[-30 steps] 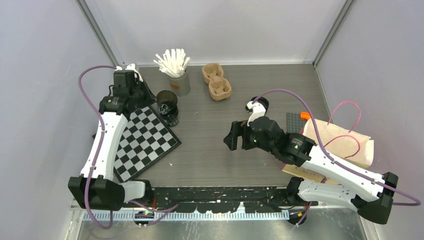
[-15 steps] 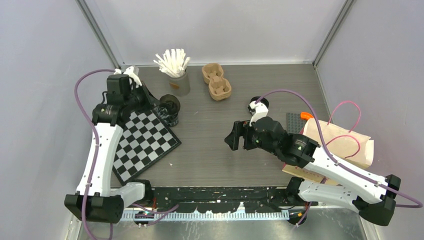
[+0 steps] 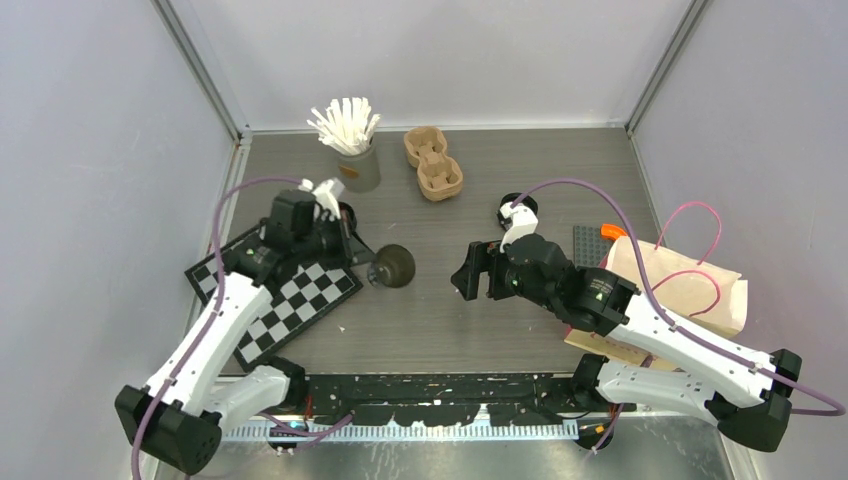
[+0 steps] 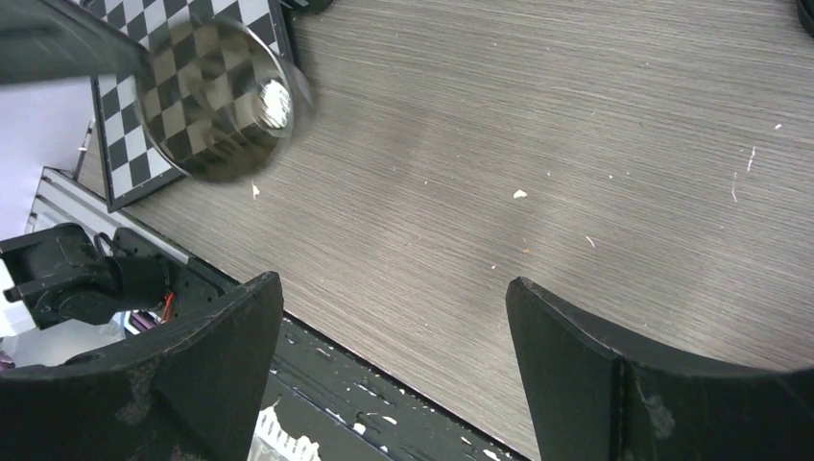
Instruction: Pack the takeout coffee
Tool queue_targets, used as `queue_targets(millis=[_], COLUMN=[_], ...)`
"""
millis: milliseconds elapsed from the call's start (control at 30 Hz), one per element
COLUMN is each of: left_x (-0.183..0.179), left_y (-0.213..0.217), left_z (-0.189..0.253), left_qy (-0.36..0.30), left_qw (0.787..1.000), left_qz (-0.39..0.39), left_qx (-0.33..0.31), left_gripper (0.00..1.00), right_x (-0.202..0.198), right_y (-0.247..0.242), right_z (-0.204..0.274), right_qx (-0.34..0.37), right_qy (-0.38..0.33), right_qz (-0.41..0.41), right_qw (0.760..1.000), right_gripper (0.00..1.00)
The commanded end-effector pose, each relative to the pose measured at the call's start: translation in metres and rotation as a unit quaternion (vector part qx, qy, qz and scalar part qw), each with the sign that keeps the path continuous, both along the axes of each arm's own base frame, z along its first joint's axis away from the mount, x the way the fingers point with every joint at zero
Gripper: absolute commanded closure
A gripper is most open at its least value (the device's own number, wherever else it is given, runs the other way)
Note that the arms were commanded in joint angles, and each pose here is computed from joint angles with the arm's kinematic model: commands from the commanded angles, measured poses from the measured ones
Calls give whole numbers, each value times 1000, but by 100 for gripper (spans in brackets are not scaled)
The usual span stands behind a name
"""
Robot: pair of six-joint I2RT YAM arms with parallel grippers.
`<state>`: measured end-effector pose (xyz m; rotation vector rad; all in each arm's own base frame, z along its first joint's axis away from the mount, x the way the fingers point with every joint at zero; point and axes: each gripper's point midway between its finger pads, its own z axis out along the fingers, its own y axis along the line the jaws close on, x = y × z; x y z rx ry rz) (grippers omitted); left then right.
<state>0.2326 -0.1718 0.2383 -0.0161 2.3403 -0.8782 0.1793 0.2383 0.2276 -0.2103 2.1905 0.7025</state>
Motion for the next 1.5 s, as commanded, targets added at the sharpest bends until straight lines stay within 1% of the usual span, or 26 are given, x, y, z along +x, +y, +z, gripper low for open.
queue_targets(millis=[0, 133, 233, 333, 433, 600, 767, 833, 1033, 1100, 1267, 1333, 1400, 1433, 1467], left_x=[-4, -16, -24, -24, -24, -21, -22, -22, -24, -25, -29, -33, -40, -44, -49], left_y=[-40, -72, -91, -106, -109, -99, -95, -93, -84, -83, -69, -58, -47, -41, -35], left_z=[-17, -45, -57, -66, -76, -93, -105, -108, -105, -101, -79, -67, -52, -44, -36], left_qy=[3, 32, 40, 49, 56, 56, 63, 65, 57, 53, 28, 16, 1, -9, -18], left_qw=[998, 994, 992, 987, 986, 991, 992, 993, 995, 996, 998, 998, 998, 998, 997], left_qz=[-30, -59, -82, -94, -88, -67, -59, -54, -48, -47, -49, -52, -60, -64, -68], left_qx=[-57, -81, -91, -118, -130, -97, -87, -83, -62, -62, -34, -9, 15, 24, 31], left_gripper=[100, 100, 100, 100, 100, 100, 100, 94, 84, 78, 57, 49, 40, 28, 19], right_x=[5, 4, 5, 7, 7, 8, 10, 11, 13, 11, 20, 30, 43, 50, 56], right_y=[-5, -6, -8, -9, -9, -10, -7, -7, -3, -1, -1, -7, -16, -22, -25], right_z=[7, 3, 2, 0, -2, -7, -7, -5, -4, -5, -1, 2, 5, 6, 6], right_qx=[8, 2, 1, -3, -8, -15, -18, -17, -20, -24, -46, -70, -110, -139, -164], right_qy=[-15, -13, -14, -16, -14, -11, -8, -10, -7, -2, -13, -29, -44, -54, -63], right_qz=[-20, -17, -21, -25, -28, -30, -30, -32, -31, -25, -32, -51, -78, -94, -101], right_qw=[1000, 1000, 1000, 1000, 999, 999, 999, 999, 999, 999, 998, 996, 990, 984, 979], right_gripper=[10, 10, 10, 9, 10, 9, 9, 9, 9, 9, 9, 9, 9, 9, 9])
